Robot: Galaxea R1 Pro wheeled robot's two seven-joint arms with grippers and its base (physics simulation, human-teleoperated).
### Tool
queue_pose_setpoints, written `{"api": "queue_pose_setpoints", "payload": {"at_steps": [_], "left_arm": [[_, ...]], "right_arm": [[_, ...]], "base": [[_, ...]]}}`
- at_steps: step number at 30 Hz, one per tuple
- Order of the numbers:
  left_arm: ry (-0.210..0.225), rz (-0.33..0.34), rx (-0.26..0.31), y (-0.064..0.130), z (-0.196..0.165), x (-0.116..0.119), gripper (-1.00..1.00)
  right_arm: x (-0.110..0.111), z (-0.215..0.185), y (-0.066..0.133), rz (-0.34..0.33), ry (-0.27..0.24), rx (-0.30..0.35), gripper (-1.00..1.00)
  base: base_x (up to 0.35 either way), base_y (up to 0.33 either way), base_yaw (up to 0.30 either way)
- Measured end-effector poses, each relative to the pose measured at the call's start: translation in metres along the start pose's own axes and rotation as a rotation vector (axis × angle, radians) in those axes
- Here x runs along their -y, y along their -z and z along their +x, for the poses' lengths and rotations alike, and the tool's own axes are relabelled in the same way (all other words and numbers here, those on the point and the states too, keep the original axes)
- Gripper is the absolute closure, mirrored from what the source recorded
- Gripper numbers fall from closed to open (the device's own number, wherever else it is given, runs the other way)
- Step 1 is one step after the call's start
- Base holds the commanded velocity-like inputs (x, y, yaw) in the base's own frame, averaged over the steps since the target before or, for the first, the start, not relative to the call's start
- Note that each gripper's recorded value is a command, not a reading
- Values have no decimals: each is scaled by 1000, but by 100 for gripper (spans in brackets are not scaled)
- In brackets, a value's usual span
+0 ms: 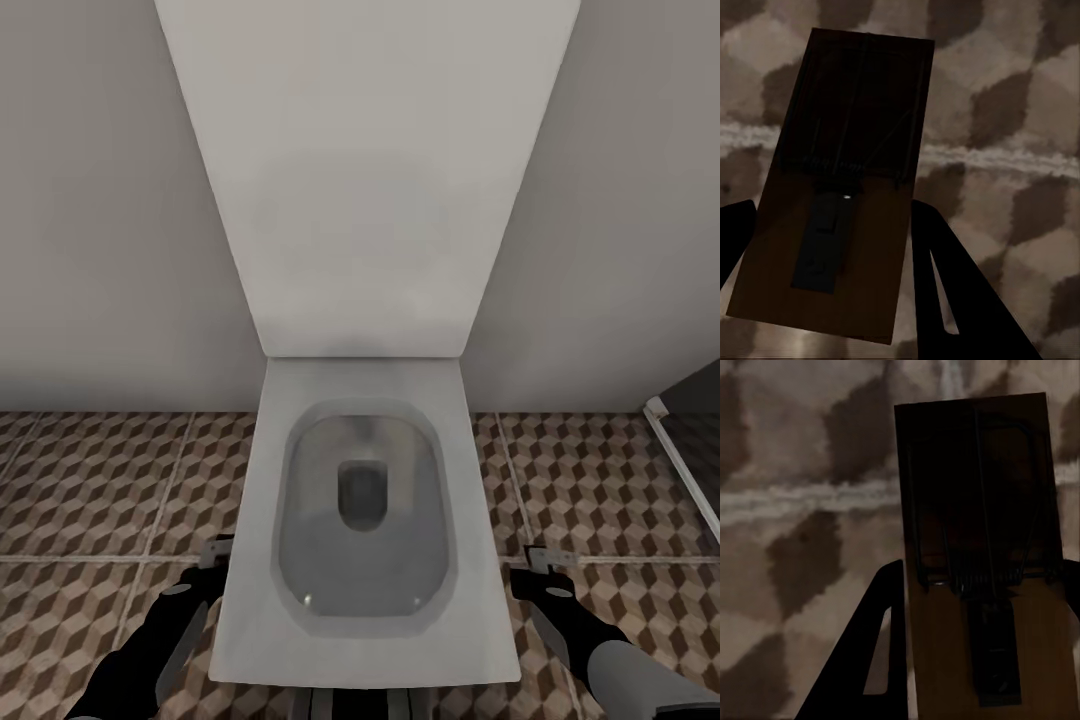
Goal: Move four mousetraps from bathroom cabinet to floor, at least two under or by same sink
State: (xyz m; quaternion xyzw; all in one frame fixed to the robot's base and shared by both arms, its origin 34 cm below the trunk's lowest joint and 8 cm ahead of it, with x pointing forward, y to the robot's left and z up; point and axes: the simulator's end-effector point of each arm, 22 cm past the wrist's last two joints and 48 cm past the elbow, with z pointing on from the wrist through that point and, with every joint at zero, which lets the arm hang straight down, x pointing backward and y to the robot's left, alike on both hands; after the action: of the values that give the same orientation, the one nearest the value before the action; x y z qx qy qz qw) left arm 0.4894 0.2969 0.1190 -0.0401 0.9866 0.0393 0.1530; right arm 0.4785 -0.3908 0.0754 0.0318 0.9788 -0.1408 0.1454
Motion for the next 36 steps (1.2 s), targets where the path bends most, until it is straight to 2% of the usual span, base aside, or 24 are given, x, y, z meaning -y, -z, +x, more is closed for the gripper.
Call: {"api": "queue_pose_setpoints", "payload": {"at_steps": [8,13,17,26,36], "left_arm": [[1,0,0,0,0,0,100],[1,0,0,0,0,0,100],[1,0,0,0,0,0,100],[1,1,0,0,0,0,100],[-2,-2,-28,-8,14,0,100]], "right_arm": [[-6,1,0,-16,13,-6,100],[-16,2,1,-67,14,-10,100],[-19,3,1,-81,14,-11,100],[-21,3,1,-87,15,-10,100],[-22,18,-6,-86,22,-37,100]], "base": [[0,0,0],[0,0,0],[0,0,0],[0,0,0],[0,0,0]]}}
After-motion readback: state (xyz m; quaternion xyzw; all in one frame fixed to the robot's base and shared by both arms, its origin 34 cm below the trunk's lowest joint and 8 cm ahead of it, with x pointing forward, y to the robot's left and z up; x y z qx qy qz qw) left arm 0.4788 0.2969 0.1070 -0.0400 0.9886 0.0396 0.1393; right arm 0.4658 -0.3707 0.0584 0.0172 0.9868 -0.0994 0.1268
